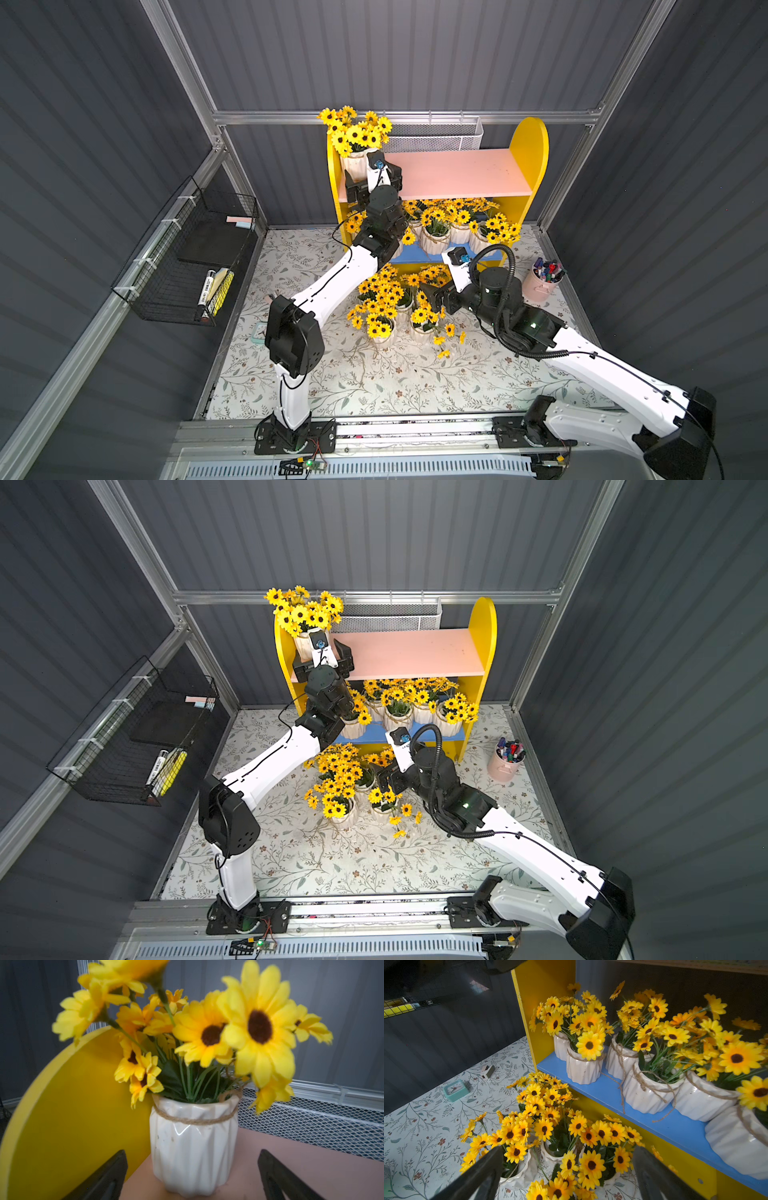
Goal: Take the sunflower pots off the shelves
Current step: Pick up the sunflower pot from the shelf.
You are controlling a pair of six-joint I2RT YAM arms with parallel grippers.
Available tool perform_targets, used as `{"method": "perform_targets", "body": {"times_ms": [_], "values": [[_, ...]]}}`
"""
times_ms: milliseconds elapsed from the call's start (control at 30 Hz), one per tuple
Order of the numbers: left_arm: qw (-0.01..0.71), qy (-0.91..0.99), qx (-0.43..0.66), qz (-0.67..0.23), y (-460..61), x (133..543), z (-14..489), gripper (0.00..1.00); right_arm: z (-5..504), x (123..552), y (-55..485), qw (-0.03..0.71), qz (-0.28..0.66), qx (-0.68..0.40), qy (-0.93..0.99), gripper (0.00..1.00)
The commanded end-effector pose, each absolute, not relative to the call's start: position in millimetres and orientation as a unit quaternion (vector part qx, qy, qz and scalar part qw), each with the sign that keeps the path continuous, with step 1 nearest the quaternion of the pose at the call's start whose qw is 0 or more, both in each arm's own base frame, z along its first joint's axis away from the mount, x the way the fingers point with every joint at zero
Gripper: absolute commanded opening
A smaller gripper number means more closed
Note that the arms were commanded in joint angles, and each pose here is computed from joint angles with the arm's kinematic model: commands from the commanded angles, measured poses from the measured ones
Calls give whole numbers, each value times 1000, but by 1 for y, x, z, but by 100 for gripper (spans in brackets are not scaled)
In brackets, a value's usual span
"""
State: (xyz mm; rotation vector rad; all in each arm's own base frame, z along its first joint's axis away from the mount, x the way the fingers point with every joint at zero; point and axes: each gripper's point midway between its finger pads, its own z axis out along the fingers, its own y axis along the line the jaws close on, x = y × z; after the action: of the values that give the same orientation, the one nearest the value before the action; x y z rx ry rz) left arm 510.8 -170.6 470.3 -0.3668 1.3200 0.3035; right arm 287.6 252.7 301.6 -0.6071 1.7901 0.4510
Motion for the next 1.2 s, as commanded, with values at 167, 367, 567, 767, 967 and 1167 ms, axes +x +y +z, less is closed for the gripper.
{"method": "perform_targets", "body": {"times_ms": [167, 367, 567, 767, 967, 1167], "values": [[748, 605, -193, 191, -149, 526, 474, 99, 315, 286, 252, 570, 203, -259, 753, 99], [754, 603, -190, 179, -138, 532, 480, 99, 317, 286, 251, 570, 205, -259, 753, 99], [762, 605, -158, 166, -147, 544, 491, 99, 318, 286, 250, 571, 208, -256, 751, 99], [770, 609, -121, 148, -160, 553, 496, 99, 320, 286, 249, 574, 211, -256, 748, 99], [774, 615, -90, 117, -172, 553, 491, 99, 320, 285, 249, 575, 211, -258, 748, 99], [774, 623, -62, 91, -190, 552, 486, 99, 318, 287, 251, 573, 212, -260, 748, 99]]}}
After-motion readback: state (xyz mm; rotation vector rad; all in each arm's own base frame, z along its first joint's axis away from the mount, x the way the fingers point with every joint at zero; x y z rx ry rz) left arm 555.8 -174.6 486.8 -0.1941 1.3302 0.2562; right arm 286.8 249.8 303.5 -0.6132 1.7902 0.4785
